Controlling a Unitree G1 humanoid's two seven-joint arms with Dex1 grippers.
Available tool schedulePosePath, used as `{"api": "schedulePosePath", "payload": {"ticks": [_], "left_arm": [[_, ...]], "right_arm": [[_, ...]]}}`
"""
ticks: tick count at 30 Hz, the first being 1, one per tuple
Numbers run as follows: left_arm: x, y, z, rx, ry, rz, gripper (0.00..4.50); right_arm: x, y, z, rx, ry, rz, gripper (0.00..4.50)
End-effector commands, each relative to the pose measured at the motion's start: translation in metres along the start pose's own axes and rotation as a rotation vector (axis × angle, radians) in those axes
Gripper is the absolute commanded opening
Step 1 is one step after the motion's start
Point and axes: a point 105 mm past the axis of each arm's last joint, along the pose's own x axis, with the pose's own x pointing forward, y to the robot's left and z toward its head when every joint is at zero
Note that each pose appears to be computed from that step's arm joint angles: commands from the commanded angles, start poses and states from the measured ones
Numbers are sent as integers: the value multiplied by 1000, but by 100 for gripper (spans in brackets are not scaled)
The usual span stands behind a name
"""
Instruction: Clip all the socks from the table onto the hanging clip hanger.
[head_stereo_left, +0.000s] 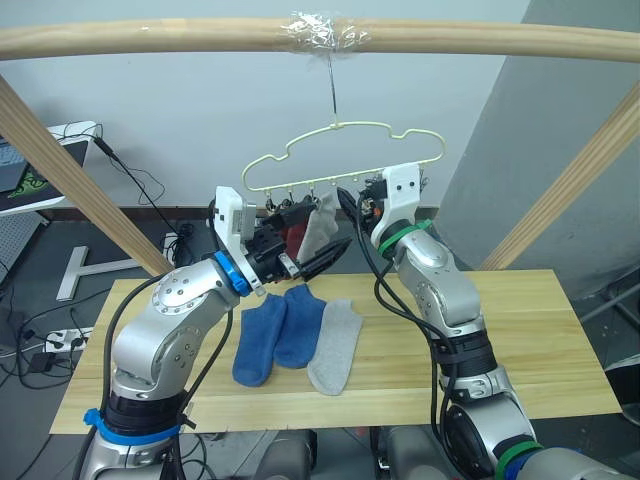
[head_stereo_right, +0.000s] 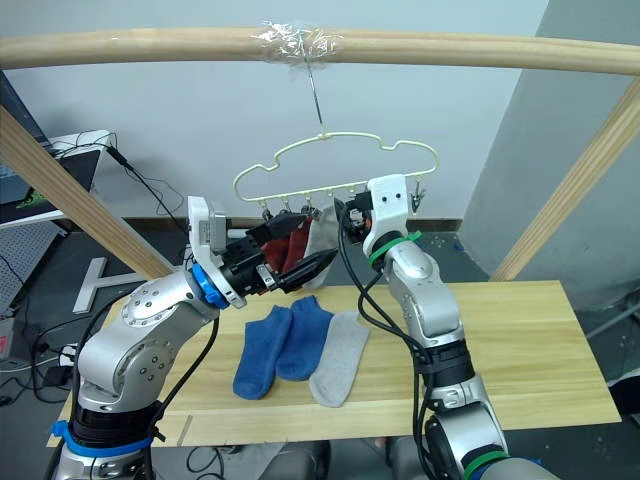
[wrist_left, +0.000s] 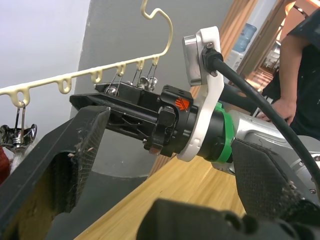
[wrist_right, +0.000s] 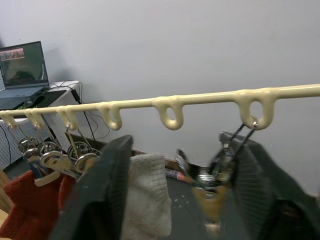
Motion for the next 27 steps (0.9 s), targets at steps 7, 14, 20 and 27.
{"api": "schedulePosePath", "payload": {"ticks": [7, 14, 20, 27], "left_arm": [[0, -7, 11, 31, -36, -21, 450], [0, -7, 10, 28, -32, -23, 450], [-3, -7, -18, 34, 93, -23, 450], [-12, -5, -88, 32, 297, 30, 450]], "right_arm": [[0, 3, 19, -6, -73, 10, 12], [0, 1, 17, 0, -66, 8, 12], [-2, -2, 12, 52, -31, -5, 12], [-8, -11, 4, 172, 35, -35, 12]]}}
